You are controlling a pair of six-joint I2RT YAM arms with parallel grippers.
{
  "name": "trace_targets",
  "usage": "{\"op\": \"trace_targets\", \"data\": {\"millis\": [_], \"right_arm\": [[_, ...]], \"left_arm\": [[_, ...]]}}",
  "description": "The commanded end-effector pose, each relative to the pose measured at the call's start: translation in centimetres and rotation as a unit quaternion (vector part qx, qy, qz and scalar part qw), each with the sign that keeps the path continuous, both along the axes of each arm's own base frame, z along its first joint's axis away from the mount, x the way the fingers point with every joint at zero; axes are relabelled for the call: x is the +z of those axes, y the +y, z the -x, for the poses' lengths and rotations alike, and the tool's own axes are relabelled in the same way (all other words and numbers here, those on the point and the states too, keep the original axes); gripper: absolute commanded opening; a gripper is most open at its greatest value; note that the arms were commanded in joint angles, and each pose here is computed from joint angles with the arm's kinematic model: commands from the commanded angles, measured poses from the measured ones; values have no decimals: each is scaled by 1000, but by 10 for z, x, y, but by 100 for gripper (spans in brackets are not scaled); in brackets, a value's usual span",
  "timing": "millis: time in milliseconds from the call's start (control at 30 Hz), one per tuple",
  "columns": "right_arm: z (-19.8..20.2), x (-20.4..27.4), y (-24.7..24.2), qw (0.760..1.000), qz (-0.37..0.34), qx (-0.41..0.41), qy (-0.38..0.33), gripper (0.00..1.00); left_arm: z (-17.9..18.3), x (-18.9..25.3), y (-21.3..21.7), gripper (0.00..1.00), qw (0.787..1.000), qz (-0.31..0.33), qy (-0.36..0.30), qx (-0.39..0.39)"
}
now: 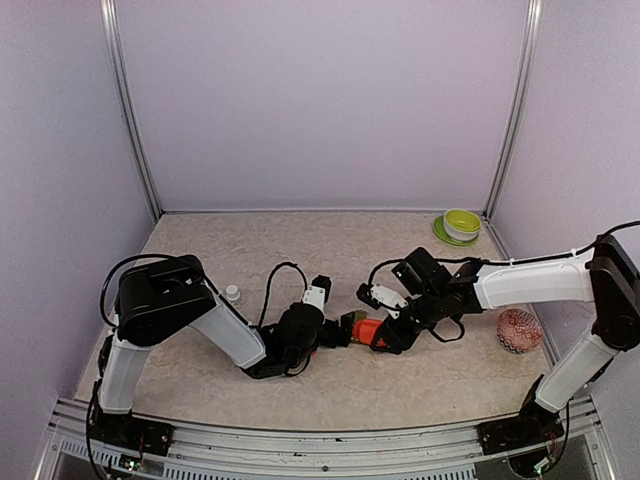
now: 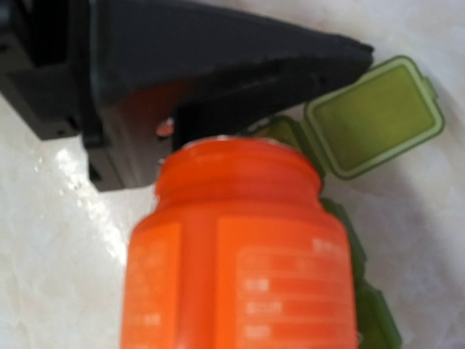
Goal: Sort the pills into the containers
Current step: Pour the pill into the compartment of the pill container.
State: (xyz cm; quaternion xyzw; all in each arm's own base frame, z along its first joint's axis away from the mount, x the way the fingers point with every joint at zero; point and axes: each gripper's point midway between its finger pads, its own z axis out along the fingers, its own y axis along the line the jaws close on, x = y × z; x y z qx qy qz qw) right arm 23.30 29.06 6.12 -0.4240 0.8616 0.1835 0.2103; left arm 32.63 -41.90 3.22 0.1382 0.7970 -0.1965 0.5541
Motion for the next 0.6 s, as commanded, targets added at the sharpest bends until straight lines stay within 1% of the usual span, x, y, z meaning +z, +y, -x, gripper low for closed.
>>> {"op": "trace_targets", "data": {"millis": [0, 567], "right_arm": [[-3, 12, 4, 999, -32, -2, -20, 19], [-2, 28, 7, 994, -88, -2, -67, 19]], "left_arm": [[9, -36, 18, 99, 998, -51, 38, -2], [8, -25, 18, 99, 998, -52, 27, -6]]}}
